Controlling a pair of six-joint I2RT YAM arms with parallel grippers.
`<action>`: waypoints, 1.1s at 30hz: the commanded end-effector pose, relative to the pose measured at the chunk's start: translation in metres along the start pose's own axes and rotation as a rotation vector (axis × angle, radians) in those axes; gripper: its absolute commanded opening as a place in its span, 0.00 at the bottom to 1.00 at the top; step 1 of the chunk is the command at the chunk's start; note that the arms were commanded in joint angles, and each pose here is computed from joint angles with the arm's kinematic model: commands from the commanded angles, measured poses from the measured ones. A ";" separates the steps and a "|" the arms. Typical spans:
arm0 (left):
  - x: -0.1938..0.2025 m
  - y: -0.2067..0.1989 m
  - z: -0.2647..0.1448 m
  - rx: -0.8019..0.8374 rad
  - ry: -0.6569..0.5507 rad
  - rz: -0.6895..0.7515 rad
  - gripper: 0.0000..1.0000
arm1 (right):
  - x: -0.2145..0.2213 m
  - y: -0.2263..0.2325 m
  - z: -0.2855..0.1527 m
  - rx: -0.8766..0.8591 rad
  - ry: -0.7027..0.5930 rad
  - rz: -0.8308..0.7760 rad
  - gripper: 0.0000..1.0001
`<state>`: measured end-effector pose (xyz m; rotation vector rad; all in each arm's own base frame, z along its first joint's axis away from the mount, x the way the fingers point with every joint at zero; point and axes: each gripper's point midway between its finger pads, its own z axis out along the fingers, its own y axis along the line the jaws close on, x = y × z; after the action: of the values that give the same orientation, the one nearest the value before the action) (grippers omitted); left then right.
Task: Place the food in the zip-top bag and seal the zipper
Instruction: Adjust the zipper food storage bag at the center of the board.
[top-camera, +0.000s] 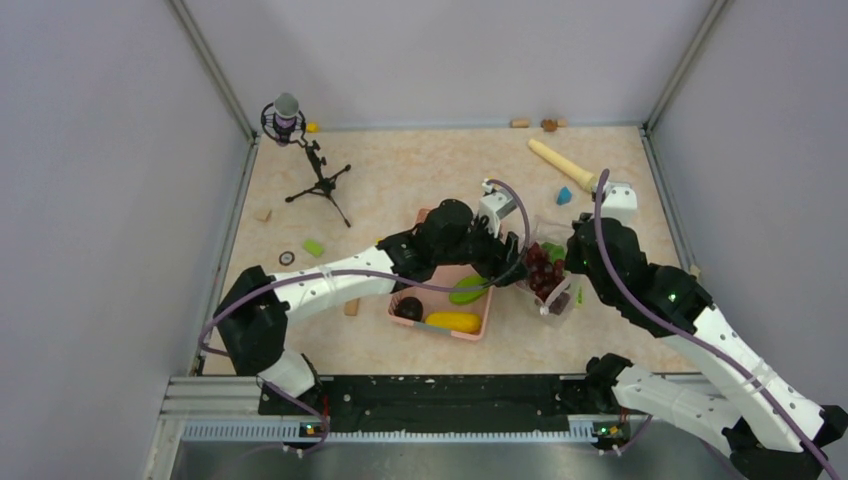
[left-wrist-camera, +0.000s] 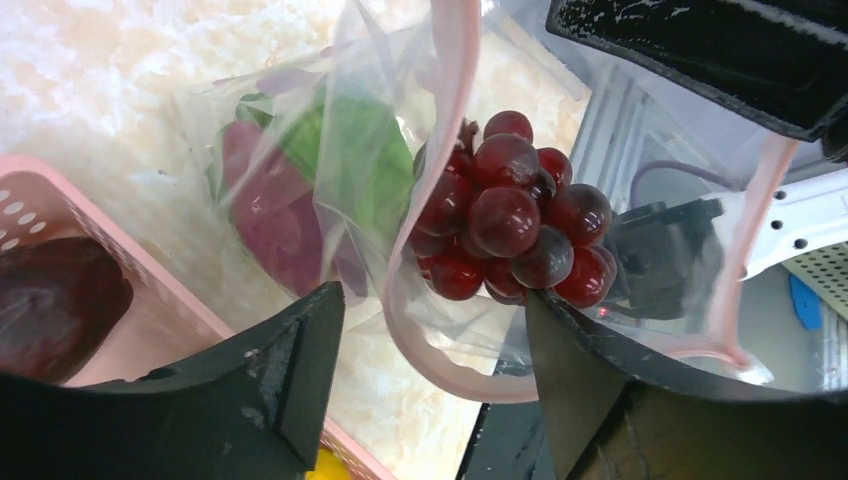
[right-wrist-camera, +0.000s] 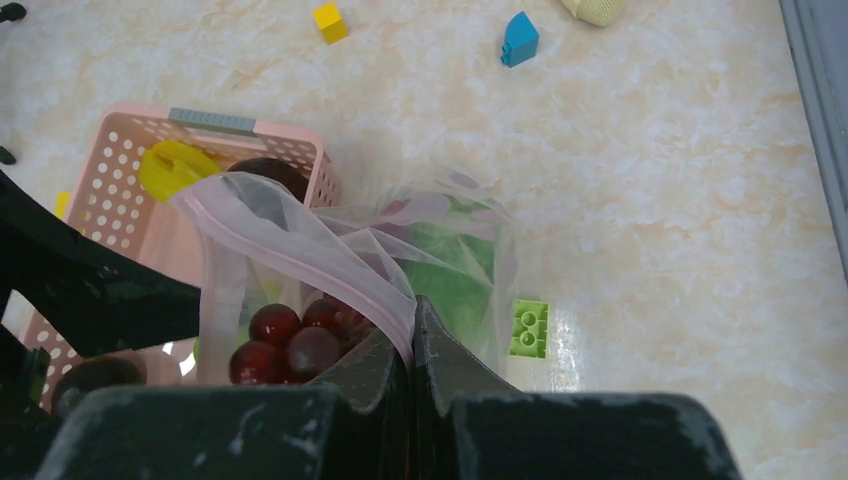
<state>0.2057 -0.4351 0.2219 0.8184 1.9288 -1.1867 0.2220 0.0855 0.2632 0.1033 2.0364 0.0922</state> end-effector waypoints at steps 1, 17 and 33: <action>-0.016 -0.013 0.011 0.062 -0.028 0.006 0.64 | -0.011 0.003 -0.002 -0.022 -0.045 0.039 0.00; -0.083 0.011 -0.052 -0.252 -0.165 0.201 0.00 | -0.015 -0.022 -0.008 0.092 -0.074 0.068 0.00; -0.084 0.005 -0.033 -0.187 -0.106 0.268 0.57 | -0.023 -0.031 -0.019 0.095 -0.121 0.101 0.00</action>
<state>0.2452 -0.4048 0.2769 0.8345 1.8147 -0.8048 0.2129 0.0605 0.2777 0.2368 1.9564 0.0807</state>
